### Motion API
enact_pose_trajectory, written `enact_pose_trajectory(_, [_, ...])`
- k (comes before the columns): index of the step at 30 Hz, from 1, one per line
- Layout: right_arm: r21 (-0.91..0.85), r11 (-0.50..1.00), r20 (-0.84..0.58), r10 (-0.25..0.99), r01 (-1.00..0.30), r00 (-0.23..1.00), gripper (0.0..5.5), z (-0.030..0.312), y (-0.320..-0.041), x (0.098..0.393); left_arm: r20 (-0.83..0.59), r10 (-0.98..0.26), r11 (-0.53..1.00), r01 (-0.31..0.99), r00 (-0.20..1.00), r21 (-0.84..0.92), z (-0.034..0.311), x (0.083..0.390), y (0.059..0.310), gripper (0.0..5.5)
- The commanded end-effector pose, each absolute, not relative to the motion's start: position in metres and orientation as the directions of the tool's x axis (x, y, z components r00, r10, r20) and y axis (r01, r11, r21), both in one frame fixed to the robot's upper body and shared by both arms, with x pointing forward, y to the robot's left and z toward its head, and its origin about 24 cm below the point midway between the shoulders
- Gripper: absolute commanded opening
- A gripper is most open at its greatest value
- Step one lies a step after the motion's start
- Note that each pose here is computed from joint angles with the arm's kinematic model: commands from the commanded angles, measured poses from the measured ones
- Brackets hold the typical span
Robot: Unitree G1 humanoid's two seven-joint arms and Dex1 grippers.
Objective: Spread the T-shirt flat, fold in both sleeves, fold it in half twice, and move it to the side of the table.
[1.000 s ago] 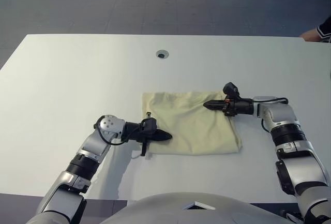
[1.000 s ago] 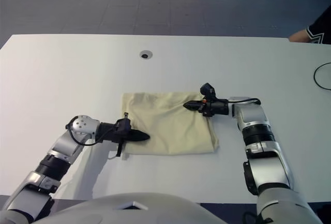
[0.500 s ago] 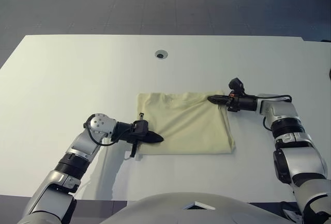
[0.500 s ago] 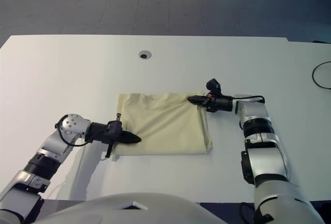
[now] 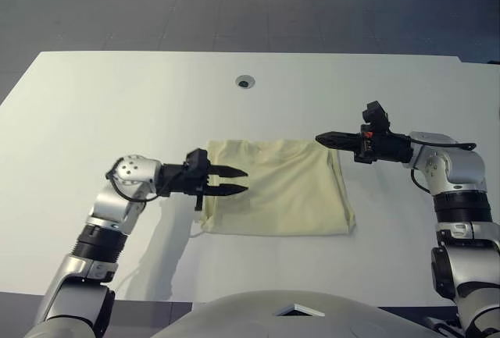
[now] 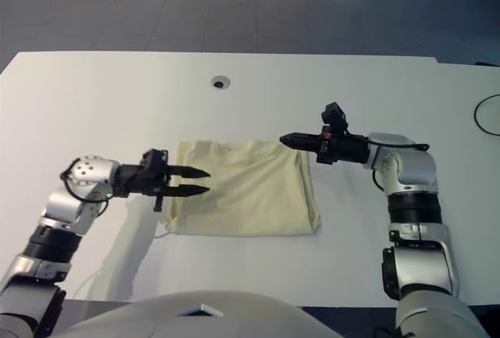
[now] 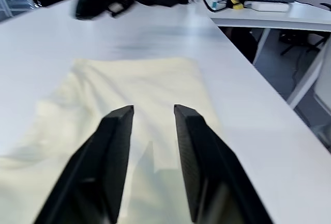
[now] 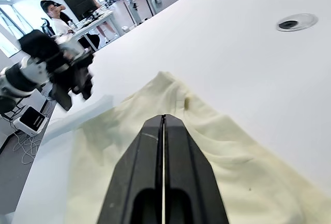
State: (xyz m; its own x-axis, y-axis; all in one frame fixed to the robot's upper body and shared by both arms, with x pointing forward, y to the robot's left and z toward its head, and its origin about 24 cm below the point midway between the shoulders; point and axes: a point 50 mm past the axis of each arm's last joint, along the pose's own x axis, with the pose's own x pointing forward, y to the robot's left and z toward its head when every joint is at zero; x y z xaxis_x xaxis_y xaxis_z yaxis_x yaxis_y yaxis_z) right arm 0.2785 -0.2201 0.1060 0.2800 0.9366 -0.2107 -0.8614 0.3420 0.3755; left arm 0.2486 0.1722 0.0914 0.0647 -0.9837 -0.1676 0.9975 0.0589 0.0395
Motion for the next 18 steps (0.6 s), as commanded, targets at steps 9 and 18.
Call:
enact_pose_trajectory(9, [0.237,0.196,-0.547,0.836,-0.951,0.036,0.00,0.093,-0.228,0.215,-0.338,-0.821,0.347,0.873,0.459,0.343,0.055,0.305,0.159,3.41])
enact_pose_trajectory(18, [0.215,0.169,-0.720,0.692,-0.962,-0.039,0.00,0.063,-0.237,0.205,-0.377,-0.773,0.361,0.843,0.510,0.399,0.032,0.314,0.151,5.02])
